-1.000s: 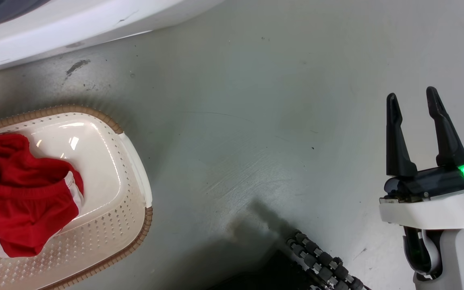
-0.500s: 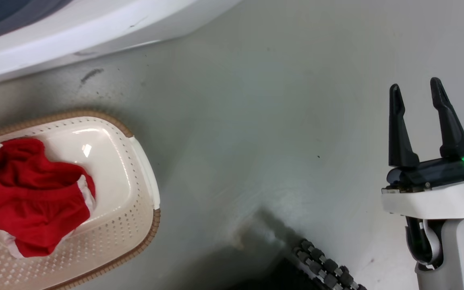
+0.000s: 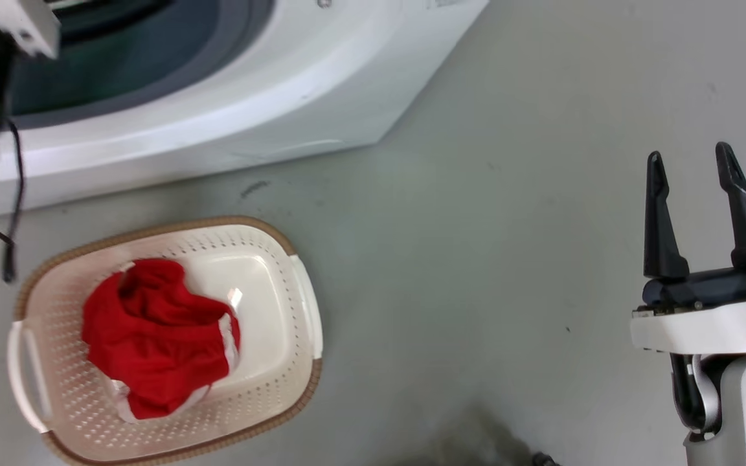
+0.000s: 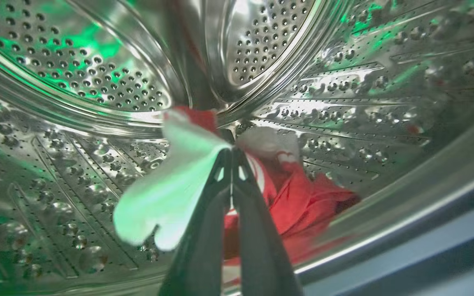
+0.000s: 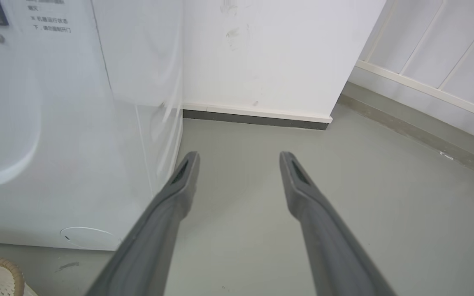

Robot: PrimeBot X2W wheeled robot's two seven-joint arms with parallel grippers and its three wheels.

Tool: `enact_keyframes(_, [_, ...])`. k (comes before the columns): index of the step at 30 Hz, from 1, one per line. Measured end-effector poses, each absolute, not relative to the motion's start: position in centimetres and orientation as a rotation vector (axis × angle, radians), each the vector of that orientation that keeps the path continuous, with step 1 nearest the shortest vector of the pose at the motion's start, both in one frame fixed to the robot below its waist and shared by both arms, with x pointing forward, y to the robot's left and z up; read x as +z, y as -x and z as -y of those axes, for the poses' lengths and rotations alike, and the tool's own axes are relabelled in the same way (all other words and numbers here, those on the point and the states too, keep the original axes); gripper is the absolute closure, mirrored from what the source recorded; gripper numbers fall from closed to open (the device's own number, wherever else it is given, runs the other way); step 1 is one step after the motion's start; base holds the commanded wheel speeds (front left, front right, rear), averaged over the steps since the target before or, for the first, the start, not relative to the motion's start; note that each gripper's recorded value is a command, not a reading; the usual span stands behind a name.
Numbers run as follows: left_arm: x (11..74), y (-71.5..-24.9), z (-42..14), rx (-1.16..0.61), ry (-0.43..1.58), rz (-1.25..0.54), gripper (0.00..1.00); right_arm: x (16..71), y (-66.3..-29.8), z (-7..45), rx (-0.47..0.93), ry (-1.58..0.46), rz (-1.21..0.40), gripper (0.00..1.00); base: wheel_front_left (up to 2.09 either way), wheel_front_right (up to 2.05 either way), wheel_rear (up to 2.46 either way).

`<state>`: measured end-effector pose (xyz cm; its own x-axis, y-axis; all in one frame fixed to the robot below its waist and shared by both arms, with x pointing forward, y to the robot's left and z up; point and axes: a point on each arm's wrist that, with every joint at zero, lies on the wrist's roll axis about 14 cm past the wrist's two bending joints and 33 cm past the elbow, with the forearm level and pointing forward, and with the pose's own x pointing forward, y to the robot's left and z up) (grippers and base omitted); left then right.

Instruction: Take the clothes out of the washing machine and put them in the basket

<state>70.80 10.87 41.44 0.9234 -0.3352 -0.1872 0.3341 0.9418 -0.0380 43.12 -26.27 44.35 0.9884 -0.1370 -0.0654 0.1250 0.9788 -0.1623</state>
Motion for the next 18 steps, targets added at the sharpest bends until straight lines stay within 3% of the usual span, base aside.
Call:
enact_keyframes(11, [50.3, -64.3, -11.4, -0.325, -0.019, 0.024, 1.0, 48.2, -41.9, 24.0, -0.08, 0.142, 0.022, 0.0, 0.0, 0.0, 0.0])
enact_keyframes(18, [56.0, -57.3, -11.9, -0.316, -0.049, 0.205, 1.0, 50.5, -40.5, 22.7, -0.049, 0.128, 0.078, 0.0, 0.0, 0.0, 0.0])
